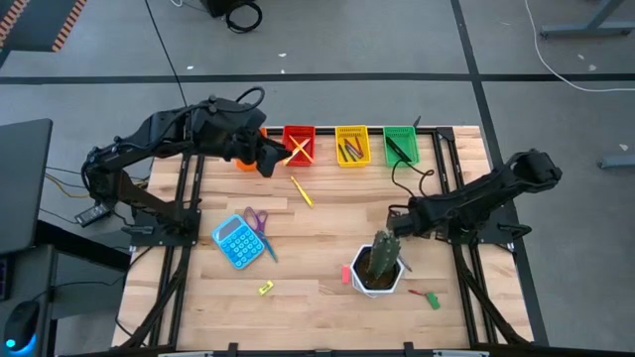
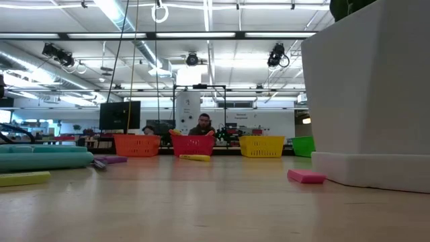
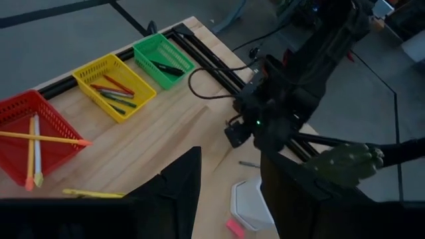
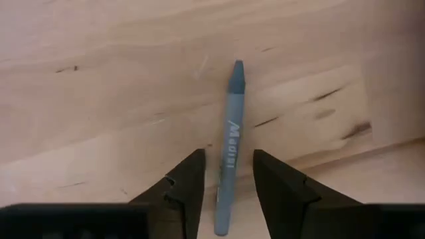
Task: Sort crayons/erasers/pens/pencils in bins
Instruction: Put the right gray crayon into the yellow bin
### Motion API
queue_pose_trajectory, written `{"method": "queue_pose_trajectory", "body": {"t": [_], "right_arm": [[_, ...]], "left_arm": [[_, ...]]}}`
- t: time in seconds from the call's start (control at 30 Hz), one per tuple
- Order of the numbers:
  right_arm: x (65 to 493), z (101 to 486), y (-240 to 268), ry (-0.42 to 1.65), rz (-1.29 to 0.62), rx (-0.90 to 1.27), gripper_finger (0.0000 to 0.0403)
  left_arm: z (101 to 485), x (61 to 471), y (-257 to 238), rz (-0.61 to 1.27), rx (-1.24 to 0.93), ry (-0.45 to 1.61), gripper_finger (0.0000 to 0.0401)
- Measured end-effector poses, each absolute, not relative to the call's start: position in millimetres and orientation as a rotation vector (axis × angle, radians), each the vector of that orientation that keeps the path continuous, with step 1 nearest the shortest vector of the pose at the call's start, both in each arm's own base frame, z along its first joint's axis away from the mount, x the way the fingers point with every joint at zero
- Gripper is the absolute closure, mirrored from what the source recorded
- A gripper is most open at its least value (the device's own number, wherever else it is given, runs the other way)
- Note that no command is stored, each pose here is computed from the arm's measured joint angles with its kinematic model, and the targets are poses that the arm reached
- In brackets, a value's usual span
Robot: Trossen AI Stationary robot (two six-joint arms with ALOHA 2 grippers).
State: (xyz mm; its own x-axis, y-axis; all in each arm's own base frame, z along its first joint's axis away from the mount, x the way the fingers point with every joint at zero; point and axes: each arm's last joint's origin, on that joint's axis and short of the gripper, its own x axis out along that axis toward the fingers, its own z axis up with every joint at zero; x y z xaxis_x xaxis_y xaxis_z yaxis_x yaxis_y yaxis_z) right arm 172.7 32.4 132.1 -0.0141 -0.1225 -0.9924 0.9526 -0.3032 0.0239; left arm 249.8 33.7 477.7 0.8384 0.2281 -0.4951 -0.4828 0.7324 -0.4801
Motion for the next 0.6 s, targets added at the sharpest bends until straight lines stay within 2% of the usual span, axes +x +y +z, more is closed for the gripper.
{"method": "queue_pose_trajectory", "body": {"t": [0.6], "right_arm": [[170, 128, 29, 1.017, -1.416, 1.257, 0.0359]], "left_arm": [[477, 251, 19, 0.352, -0.625, 0.448, 0.0239]]}}
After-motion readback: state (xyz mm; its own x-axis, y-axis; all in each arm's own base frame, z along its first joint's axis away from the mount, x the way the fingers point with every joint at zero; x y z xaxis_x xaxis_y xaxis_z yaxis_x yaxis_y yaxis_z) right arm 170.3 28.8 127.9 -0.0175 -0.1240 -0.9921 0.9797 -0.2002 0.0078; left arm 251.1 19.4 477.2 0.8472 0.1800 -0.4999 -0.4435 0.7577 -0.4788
